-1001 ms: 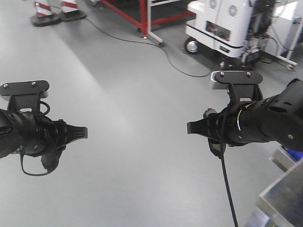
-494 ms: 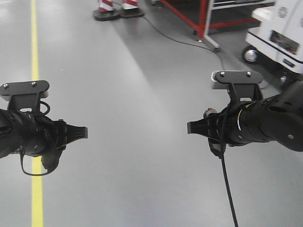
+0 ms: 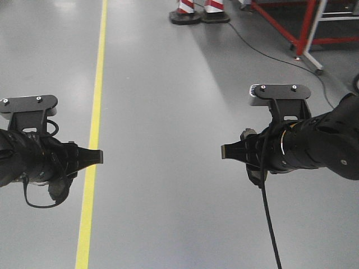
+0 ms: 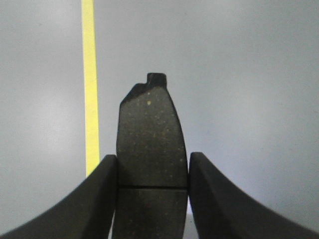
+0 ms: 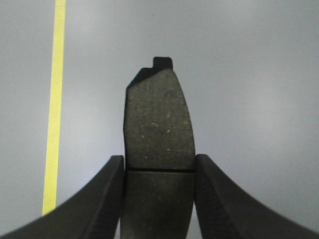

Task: Move and align brake pads A on conveyor
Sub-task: 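Drive along the yellow floor line toward the traffic cones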

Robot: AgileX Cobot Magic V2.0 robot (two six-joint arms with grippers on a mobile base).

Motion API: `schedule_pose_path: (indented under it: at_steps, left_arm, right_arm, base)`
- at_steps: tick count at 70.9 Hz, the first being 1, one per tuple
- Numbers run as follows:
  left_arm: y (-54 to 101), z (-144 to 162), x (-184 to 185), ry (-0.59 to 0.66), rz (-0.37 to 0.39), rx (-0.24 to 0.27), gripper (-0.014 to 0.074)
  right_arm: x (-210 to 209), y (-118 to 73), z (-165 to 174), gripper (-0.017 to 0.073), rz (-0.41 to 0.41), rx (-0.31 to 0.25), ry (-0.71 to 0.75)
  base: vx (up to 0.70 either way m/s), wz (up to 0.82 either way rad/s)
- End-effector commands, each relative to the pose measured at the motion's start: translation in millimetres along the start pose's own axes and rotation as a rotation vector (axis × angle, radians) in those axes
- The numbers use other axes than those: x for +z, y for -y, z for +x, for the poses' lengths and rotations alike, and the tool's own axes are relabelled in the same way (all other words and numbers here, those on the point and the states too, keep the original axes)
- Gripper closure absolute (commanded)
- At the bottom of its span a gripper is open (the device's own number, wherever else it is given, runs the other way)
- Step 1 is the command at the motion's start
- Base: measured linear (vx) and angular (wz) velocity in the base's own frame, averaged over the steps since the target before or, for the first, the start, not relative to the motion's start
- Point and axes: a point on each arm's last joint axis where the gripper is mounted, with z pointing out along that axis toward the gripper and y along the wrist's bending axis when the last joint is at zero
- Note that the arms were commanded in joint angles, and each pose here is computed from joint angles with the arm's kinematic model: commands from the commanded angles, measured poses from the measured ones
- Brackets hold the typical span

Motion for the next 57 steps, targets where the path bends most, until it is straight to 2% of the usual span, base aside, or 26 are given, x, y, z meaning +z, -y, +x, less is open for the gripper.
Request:
schedule_pose_path:
  at_steps: [1, 26, 57]
  left_arm:
    - [2.7, -11.2, -15.3, 0.084, 0.053, 0.002, 0.049]
    - [2.7, -11.2, -15.3, 0.084, 0.053, 0.002, 0.049]
    - [2.7, -11.2, -15.3, 0.084, 0.053, 0.002, 0.049]
  right_arm:
    - [-17.1, -1.2, -14.4, 0.0565, -0.041, -0.01, 0.109]
    - [-17.1, -1.2, -14.4, 0.0565, -0.041, -0.01, 0.109]
    - [-17.1, -1.2, -14.4, 0.0565, -0.041, -0.01, 0.109]
  base:
    - [0.1, 0.32]
    - [0.11, 0.22]
    - [0.22, 0.04]
